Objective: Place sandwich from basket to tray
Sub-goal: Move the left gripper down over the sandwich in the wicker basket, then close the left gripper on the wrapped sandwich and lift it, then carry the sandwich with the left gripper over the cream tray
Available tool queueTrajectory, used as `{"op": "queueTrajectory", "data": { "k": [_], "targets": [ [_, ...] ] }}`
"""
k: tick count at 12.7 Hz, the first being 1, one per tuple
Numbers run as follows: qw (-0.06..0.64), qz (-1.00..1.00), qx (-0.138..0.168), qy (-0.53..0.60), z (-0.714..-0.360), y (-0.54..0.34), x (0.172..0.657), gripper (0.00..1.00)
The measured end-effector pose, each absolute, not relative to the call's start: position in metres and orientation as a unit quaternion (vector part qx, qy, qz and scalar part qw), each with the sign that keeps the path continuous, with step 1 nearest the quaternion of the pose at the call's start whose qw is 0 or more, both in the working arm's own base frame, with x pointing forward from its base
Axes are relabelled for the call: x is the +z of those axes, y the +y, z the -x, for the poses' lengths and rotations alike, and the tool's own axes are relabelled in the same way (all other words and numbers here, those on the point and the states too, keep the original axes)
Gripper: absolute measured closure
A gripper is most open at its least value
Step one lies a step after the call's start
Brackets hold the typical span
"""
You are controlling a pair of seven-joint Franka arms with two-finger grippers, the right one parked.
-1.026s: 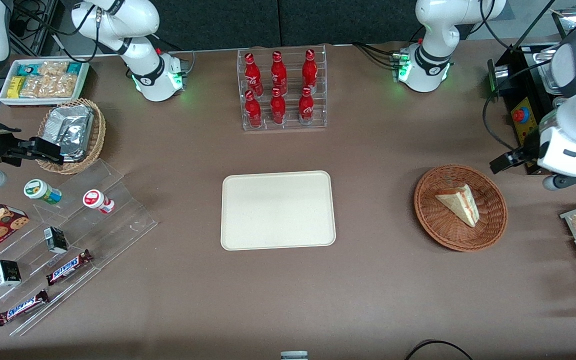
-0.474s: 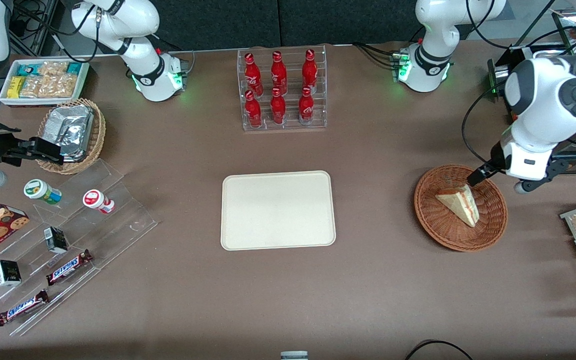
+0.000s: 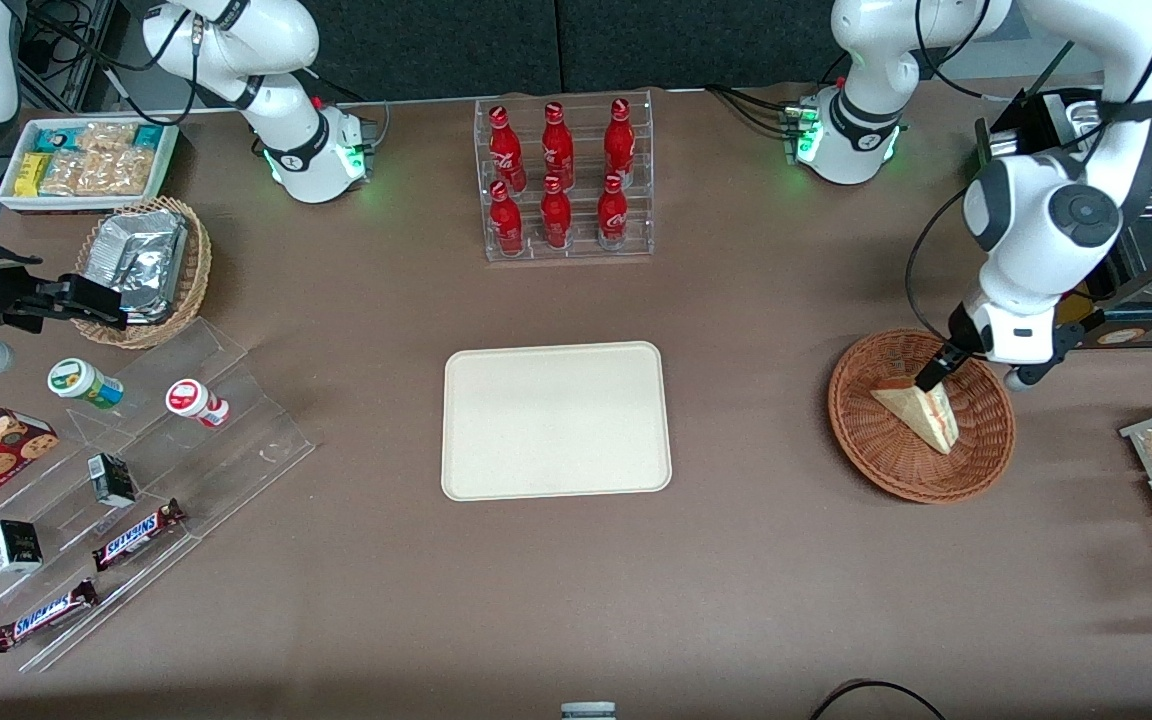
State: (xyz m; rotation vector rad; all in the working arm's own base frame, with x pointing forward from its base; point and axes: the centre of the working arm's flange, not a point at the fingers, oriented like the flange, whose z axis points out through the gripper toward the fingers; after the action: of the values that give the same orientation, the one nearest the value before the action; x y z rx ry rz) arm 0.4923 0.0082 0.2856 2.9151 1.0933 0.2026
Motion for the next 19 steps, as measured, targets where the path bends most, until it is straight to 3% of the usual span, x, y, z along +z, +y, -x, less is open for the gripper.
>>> {"op": "queueTrajectory", "data": {
  "k": [5,7,11,13,16,19],
  "targets": [
    [0.024,-0.93,0.077,0.359,-0.495,0.007,0.233,0.0],
    [0.028,-0.925,0.08,0.37,-0.495,0.006,0.225,0.05],
    [0.03,-0.921,0.082,0.38,-0.502,0.003,0.237,0.54],
    [0.02,-0.924,0.065,0.376,-0.507,-0.002,0.26,0.67],
    [-0.001,-0.935,0.037,0.352,-0.517,-0.031,0.331,0.69],
    [-0.026,-0.95,0.011,0.31,-0.524,-0.092,0.426,0.81]
  ]
}}
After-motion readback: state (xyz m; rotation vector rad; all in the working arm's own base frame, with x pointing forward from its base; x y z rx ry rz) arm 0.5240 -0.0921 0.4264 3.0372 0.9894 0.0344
